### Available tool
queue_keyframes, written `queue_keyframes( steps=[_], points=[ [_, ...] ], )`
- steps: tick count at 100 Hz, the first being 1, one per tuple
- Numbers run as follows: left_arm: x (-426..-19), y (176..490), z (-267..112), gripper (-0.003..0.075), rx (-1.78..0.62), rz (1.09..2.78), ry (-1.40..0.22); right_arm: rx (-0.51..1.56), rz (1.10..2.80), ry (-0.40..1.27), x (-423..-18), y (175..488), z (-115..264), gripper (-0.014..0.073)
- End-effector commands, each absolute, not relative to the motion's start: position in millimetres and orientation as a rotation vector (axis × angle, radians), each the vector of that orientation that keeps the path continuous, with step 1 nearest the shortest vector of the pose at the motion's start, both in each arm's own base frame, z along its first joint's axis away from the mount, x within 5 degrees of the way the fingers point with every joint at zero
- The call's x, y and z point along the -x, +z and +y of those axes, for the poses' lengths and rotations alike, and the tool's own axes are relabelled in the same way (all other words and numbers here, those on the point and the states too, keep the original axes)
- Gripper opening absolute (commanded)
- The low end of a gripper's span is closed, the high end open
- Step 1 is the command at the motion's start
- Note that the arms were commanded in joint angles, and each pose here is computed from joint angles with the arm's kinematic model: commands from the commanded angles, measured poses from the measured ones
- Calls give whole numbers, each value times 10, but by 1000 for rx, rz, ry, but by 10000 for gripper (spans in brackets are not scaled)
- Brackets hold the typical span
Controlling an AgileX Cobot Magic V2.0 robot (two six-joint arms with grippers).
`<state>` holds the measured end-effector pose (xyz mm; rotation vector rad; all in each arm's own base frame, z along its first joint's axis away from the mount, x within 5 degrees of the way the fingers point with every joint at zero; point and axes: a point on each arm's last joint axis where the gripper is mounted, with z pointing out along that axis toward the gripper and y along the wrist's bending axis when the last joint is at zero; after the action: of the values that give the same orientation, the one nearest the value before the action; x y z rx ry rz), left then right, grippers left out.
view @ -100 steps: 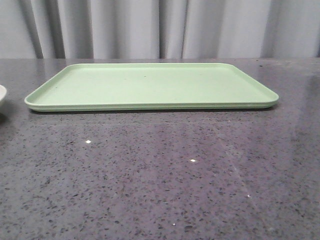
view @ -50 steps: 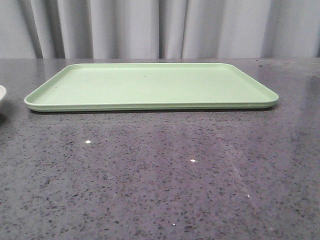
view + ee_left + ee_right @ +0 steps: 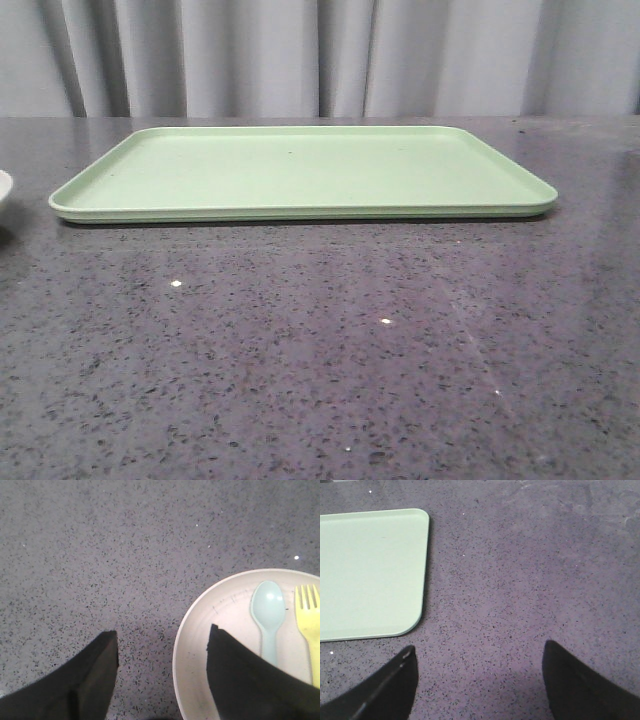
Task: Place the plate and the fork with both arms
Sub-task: 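Move the left gripper down to the rim of the cream plate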
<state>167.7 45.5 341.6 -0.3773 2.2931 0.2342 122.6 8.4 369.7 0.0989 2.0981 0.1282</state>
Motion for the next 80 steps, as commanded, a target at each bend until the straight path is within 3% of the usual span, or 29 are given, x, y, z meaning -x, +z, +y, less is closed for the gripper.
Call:
queue_keyframes(
  steps=[1,80],
  points=[
    [-1796,3508,485,399,370,2229,238,-85,2007,117,-1243,3853,73,527],
    [-2297,2949,581,399,391,2502,240,-85,2007,117,-1243,3853,73,527]
  ],
)
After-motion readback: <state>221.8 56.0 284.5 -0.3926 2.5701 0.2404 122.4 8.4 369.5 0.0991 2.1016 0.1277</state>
